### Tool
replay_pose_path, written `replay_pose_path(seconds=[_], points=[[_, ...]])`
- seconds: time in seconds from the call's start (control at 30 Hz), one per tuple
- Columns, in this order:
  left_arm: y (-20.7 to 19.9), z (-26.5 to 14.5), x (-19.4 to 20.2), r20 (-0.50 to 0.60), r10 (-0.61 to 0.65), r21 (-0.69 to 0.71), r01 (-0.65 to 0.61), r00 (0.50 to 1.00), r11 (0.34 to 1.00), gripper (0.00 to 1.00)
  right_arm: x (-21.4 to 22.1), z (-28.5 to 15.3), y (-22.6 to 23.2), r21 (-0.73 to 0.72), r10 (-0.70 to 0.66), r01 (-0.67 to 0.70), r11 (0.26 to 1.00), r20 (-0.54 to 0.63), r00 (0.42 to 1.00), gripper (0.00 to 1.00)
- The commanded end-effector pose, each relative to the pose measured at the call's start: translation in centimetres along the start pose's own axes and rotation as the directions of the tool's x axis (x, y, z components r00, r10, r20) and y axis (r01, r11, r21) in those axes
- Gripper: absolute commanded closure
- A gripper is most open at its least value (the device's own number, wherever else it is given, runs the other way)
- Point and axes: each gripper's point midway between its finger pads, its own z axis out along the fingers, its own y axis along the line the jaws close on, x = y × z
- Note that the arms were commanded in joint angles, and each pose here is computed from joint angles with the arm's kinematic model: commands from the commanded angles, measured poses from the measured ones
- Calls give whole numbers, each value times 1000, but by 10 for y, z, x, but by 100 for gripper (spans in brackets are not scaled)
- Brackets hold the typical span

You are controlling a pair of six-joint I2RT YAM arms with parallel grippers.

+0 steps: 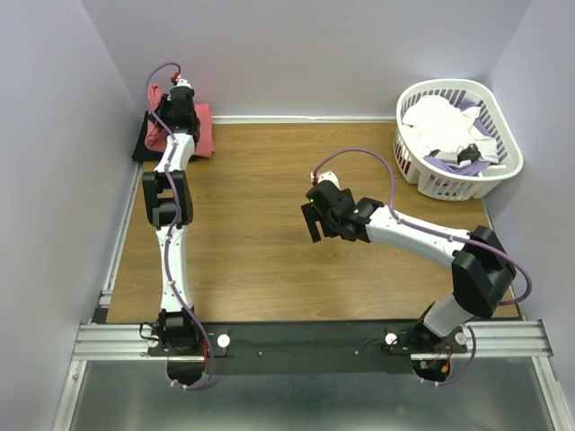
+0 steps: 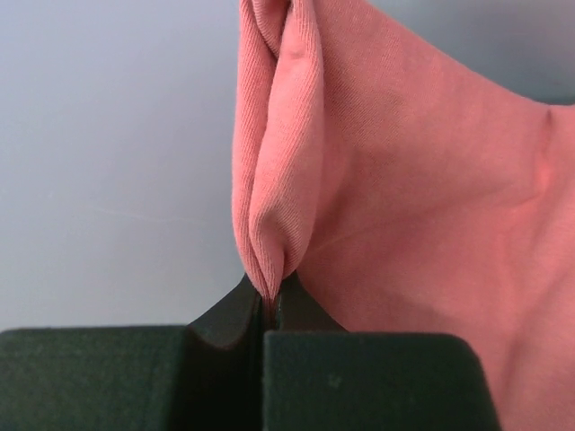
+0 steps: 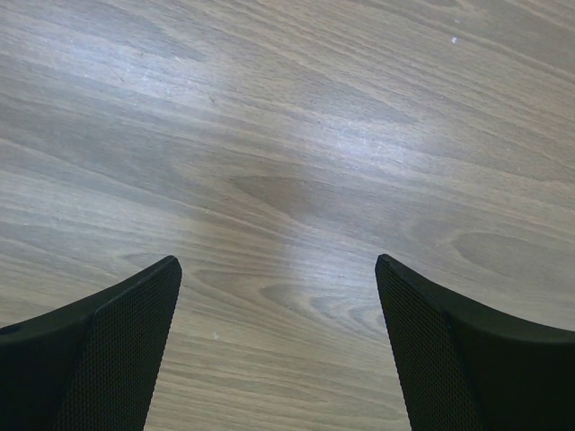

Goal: Fold and stack the t-shirts
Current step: Neatly place the folded tshirt to the corner, then reset both grippers

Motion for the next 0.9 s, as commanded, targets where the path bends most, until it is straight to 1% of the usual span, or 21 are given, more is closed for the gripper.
replay_pose_path(seconds=[0.0, 0.03, 0.07, 0.1, 0.13, 0.17, 0.3, 0.37, 0.4, 0.43, 0.53, 0.6, 0.63, 0.67, 0.7, 0.73, 0.77, 0.8, 0.83, 0.87], points=[[33, 2, -6, 5, -31, -153, 31, 1000, 988, 100, 0, 3, -2, 24, -27, 28, 999, -25, 999, 6], [35, 2, -7, 8, -35, -159, 36, 999, 987, 78, -1, 4, -1, 23, -28, 28, 999, -30, 999, 6], [36, 3, -7, 9, -37, -161, 38, 999, 986, 68, 0, 4, -2, 26, -32, 33, 999, -40, 999, 6], [37, 2, -7, 8, -38, -164, 39, 999, 986, 61, 0, 5, -1, 25, -32, 33, 999, -42, 999, 6], [38, 2, -7, 6, -42, -171, 42, 999, 984, 51, 0, 4, -1, 25, -31, 32, 999, -43, 999, 6], [40, 3, -7, 6, -47, -174, 47, 999, 984, 45, 1, 4, -2, 28, -32, 34, 999, -45, 998, 6], [50, 1, -10, 7, -89, -195, 89, 996, 977, 34, 0, 2, -3, 34, -25, 27, 999, -41, 999, 6], [58, -1, -9, -1, -110, -210, 108, 994, 972, 24, -2, 0, -6, 45, -5, 7, 999, -31, 999, 6], [58, -2, -7, -3, -130, -210, 126, 992, 969, 21, -2, -1, -6, 49, 0, 1, 999, -31, 1000, 6], [65, -5, -13, 8, -154, -205, 153, 988, 967, 17, -2, -2, -7, 54, 6, -5, 999, -26, 1000, 6], [73, -16, -25, 37, -250, -163, 252, 968, 954, 15, -2, -5, -13, 82, 32, -31, 996, -15, 999, 6], [57, -23, -31, 40, -286, -40, 287, 958, 957, 13, -2, -7, -16, 99, 60, -59, 993, -4, 998, 5], [66, -35, -50, 69, -375, 13, 375, 924, 927, 12, -5, -9, -21, 115, 71, -72, 991, 9, 997, 5], [46, -43, -51, 58, -398, 122, 389, 916, 913, 12, -4, -10, -23, 127, 90, -91, 988, 14, 996, 5], [49, -64, -81, 92, -483, 244, 451, 871, 859, 12, -7, -14, -28, 143, 104, -108, 984, 31, 994, 4], [46, -75, -90, 90, -519, 302, 474, 850, 827, 11, -9, -16, -31, 152, 126, -131, 980, 43, 991, 4], [38, -86, -91, 74, -536, 350, 481, 841, 804, 10, -10, -18, -36, 165, 141, -148, 975, 51, 989, 4], [49, -110, -116, 95, -590, 413, 508, 802, 756, 9, -11, -21, -39, 172, 155, -164, 971, 64, 986, 4], [39, -128, -123, 64, -602, 497, 498, 796, 711, 9, -14, -27, -46, 183, 172, -186, 965, 89, 981, 4], [34, -144, -130, 26, -639, 540, 527, 769, 656, 9, -15, -31, -51, 187, 195, -212, 959, 103, 975, 4]])
